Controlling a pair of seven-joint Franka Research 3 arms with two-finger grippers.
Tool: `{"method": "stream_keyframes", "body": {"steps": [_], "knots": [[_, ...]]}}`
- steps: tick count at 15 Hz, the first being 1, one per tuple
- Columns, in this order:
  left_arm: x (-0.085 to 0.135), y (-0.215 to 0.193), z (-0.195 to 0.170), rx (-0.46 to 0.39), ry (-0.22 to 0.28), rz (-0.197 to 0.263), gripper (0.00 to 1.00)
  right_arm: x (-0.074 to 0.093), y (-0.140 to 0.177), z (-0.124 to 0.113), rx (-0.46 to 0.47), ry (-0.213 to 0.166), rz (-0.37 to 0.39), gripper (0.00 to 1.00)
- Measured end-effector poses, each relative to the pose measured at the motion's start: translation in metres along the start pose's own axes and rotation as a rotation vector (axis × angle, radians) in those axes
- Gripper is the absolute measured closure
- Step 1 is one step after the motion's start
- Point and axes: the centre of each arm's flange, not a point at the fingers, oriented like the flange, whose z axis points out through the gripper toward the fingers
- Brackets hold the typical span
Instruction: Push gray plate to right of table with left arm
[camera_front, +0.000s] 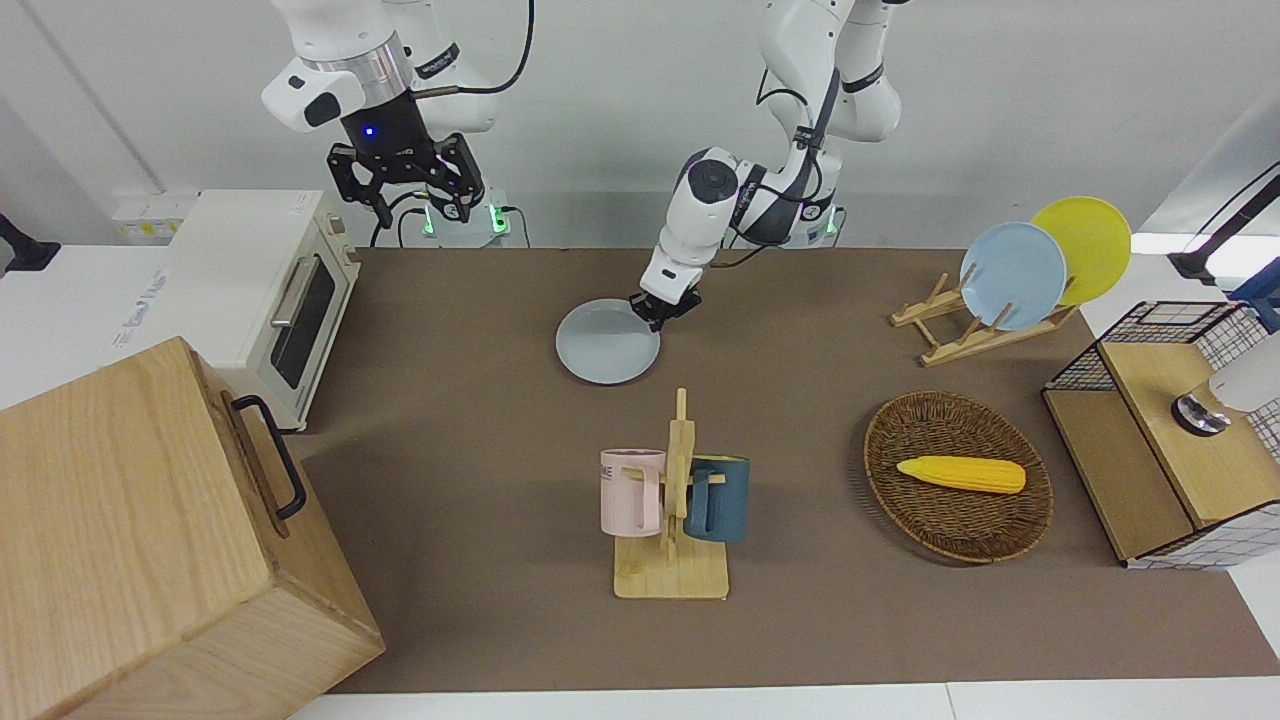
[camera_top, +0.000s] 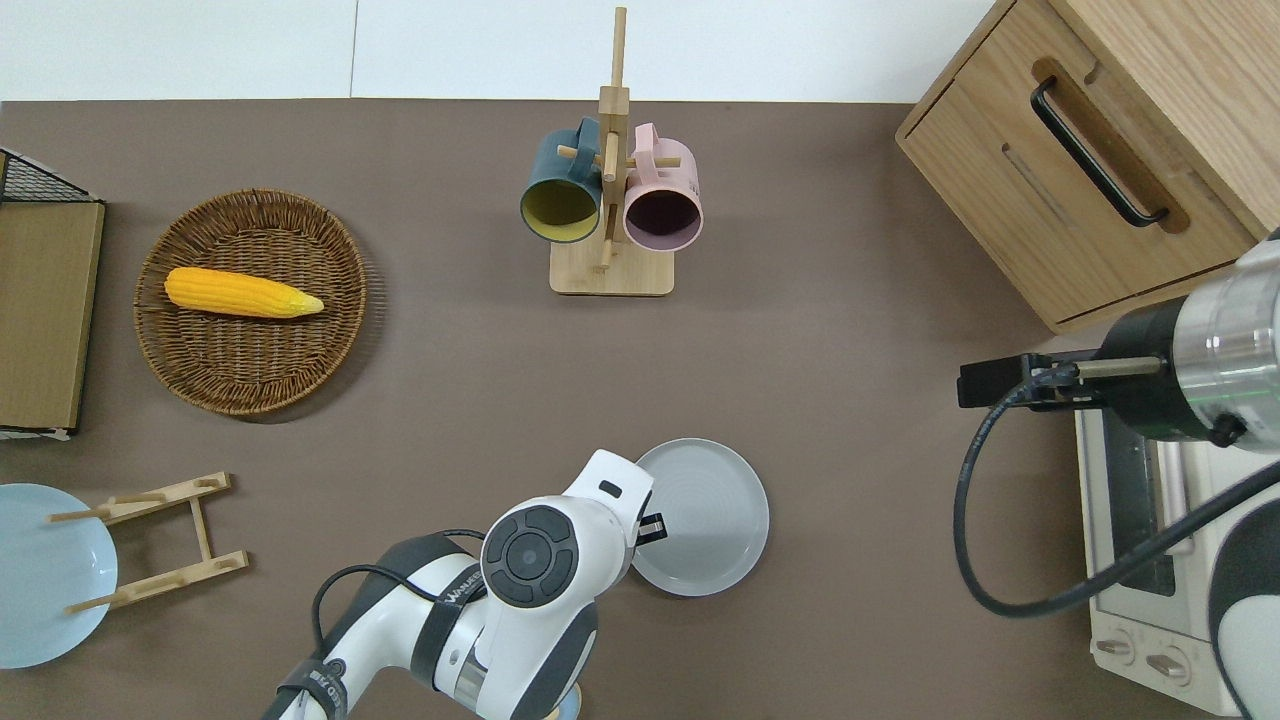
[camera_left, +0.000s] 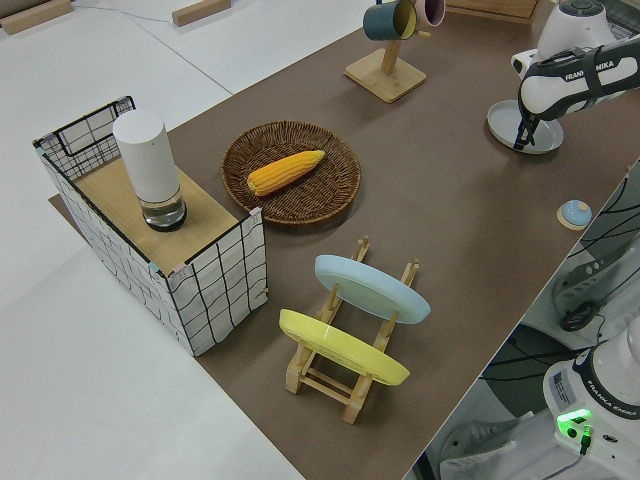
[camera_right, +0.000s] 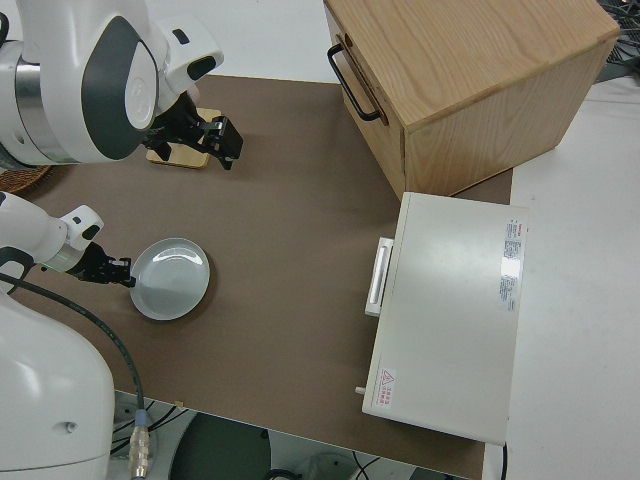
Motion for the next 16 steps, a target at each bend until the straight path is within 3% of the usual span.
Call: {"method": "stream_keyframes", "body": {"steps": [7, 16], "knots": [[-0.017, 0.028, 0.007, -0.035, 0.009, -0.011, 0.97, 0.000, 0.000, 0.000, 0.000, 0.000, 0.000, 0.00], [-0.014, 0.053, 0.014, -0.067, 0.009, -0.029, 0.97, 0.000, 0.000, 0.000, 0.000, 0.000, 0.000, 0.00]]}}
